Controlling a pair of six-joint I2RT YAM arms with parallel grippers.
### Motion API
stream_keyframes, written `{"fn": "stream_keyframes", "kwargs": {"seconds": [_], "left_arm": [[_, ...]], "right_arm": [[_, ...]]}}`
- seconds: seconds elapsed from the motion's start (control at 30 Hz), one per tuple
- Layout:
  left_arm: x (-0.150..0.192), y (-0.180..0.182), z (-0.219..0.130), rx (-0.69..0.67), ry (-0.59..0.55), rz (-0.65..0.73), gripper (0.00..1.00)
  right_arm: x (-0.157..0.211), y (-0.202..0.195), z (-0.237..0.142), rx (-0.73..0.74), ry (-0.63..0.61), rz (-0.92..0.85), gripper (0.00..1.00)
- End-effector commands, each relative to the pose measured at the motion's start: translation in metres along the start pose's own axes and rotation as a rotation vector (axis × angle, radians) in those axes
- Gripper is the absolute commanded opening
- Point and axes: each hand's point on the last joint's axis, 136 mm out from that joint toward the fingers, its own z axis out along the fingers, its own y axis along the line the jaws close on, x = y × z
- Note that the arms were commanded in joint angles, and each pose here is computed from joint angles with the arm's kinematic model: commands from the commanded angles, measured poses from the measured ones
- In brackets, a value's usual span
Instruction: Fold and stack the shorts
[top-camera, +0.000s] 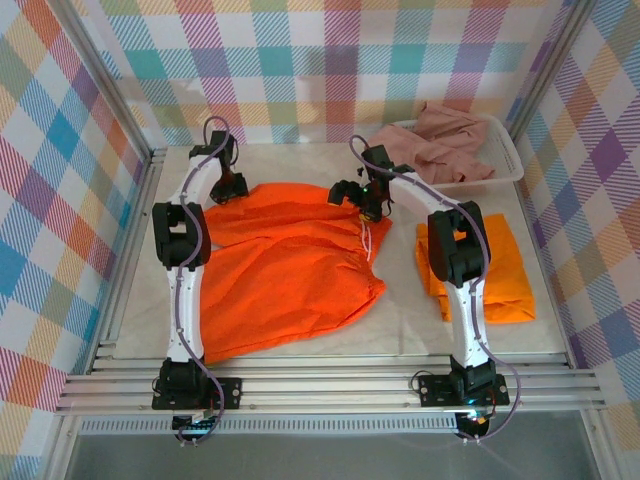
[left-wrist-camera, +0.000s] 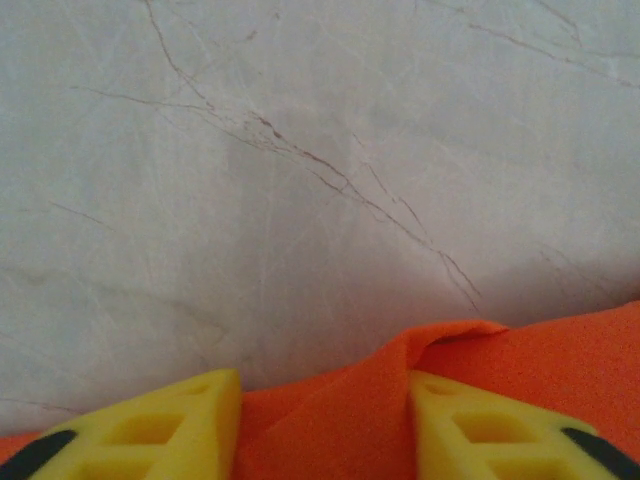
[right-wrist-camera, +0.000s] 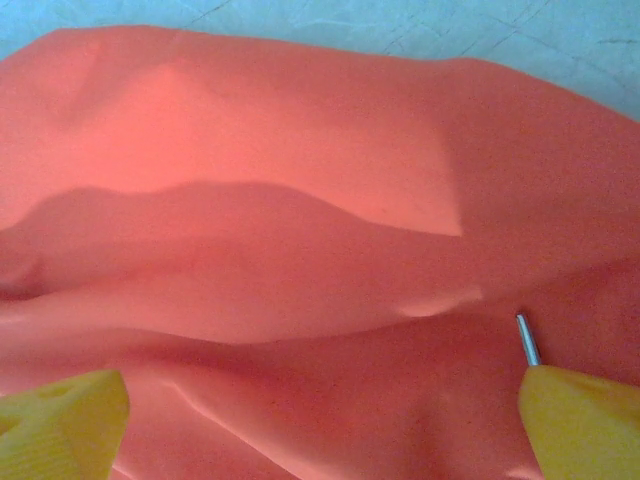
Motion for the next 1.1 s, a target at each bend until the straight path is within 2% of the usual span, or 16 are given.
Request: {"fn": "stream_keyframes", "kwargs": {"seconds": [0.0,0.1,0.2,0.4,0.6,0.7,0.77,0.87,0.9,1.07], "left_arm": [[0.004,-0.002,0.0,0.003,0.03,0.01,0.29],[-0.001,0.002,-0.004,-0.014,0.015,-0.003,0.11],[-0.016,0.006,-0.025,-0.033,-0.049,-0.023,0.02],[-0.053,0.017,-0.095,0.046,-0.27,-0.142,0.0],[-0.056,0.052,-0.12,0.223,-0.405,-0.342,0.03],[-0.043,0.063,-0.114,0.201,-0.424,-0.347,0.13],[-0.031,0.07,-0.097,0.177,-0.382,-0.367,0.26],[-0.019,0.072,-0.07,0.232,-0.295,-0.417,0.36],[-0.018,0.075,-0.069,0.243,-0.29,-0.437,0.41],[-0.03,0.064,-0.115,0.331,-0.413,-0.397,0.77]], "right_arm": [[-0.001,0.013,-0.012,-0.031,-0.013,-0.034,0.99],[0.001,0.01,-0.01,-0.023,-0.012,-0.028,0.99],[0.002,0.003,-0.006,-0.001,-0.012,-0.017,0.99],[0.003,-0.023,0.004,0.085,-0.006,0.022,0.99],[0.005,-0.043,0.008,0.133,0.003,0.072,0.99],[0.005,-0.043,0.01,0.131,0.008,0.076,1.0],[0.005,-0.041,0.011,0.12,0.01,0.081,0.99],[0.002,-0.033,0.009,0.086,0.005,0.078,1.0],[0.001,-0.029,0.008,0.067,0.005,0.071,0.99],[-0.006,-0.002,-0.006,-0.012,-0.021,0.013,0.99]]}}
